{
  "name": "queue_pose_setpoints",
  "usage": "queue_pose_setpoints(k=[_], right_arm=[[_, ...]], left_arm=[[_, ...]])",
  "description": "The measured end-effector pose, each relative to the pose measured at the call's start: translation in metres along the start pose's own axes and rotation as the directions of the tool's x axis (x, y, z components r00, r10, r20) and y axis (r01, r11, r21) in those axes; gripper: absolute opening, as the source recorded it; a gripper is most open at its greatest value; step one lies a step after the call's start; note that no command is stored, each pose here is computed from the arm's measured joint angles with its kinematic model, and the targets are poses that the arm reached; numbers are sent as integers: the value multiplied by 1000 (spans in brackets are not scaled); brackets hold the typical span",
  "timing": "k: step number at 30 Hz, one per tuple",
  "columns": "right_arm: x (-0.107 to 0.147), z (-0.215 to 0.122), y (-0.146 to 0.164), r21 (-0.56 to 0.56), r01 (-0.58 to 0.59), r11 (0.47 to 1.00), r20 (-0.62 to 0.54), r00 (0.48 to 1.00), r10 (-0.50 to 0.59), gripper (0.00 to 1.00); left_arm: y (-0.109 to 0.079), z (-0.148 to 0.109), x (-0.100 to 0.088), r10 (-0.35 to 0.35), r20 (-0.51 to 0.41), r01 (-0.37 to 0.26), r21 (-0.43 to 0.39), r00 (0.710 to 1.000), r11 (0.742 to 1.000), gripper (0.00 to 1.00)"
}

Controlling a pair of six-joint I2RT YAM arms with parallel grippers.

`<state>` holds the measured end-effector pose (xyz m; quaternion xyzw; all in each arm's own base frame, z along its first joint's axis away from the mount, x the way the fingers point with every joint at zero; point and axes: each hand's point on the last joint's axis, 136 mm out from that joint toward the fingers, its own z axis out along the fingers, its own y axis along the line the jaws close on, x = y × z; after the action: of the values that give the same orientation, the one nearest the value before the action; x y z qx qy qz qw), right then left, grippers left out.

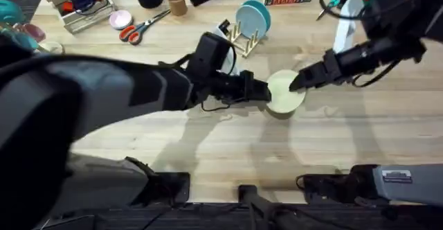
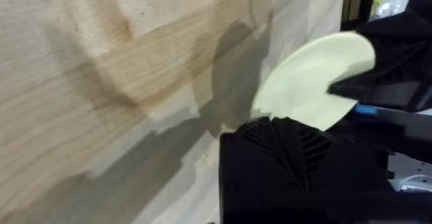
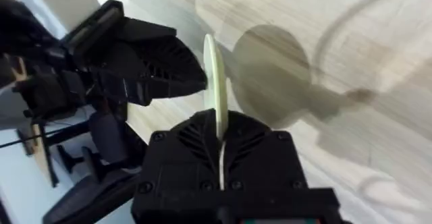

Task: Pick up the plates from the table one by one and place each into a slot on the dish rack.

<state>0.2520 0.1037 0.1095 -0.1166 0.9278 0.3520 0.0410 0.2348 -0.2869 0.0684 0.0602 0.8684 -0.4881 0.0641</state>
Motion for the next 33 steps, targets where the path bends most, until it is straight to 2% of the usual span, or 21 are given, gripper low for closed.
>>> queue_pose_setpoints(k=[5, 8, 11, 15, 18, 24, 30, 31, 33], right_arm=[[-18, -24, 14, 31, 66, 997, 32, 997, -67, 33], [-28, -39, 21, 83, 117, 990, 41, 992, -121, 33], [-37, -50, 28, 144, 180, 973, 30, 982, -186, 32], [-50, -59, 40, 216, 271, 938, 21, 959, -281, 31], [-60, -65, 50, 264, 333, 905, 17, 937, -349, 31], [-78, -77, 70, 356, 434, 828, 3, 885, -465, 31], [-95, -95, 89, 439, 490, 753, 10, 835, -550, 31], [-97, -98, 91, 450, 496, 743, 14, 828, -561, 31], [-101, -103, 95, 466, 506, 726, 18, 815, -579, 31]], left_arm=[[-8, -21, -6, 63, 68, -58, -66, 996, 996, 40], [-6, -35, -2, 90, 84, -78, -133, 992, 988, 40], [-2, -51, 3, 121, 81, -100, -224, 989, 969, 40], [-4, -74, 1, 198, 72, -162, -340, 978, 926, 39], [-9, -95, -4, 266, 57, -217, -431, 962, 876, 39], [-23, -135, -22, 403, 12, -320, -585, 915, 745, 39], [-48, -169, -49, 549, -23, -415, -681, 835, 603, 40], [-52, -173, -52, 569, -31, -428, -691, 822, 582, 59], [-59, -182, -60, 607, -36, -445, -714, 794, 541, 341]])
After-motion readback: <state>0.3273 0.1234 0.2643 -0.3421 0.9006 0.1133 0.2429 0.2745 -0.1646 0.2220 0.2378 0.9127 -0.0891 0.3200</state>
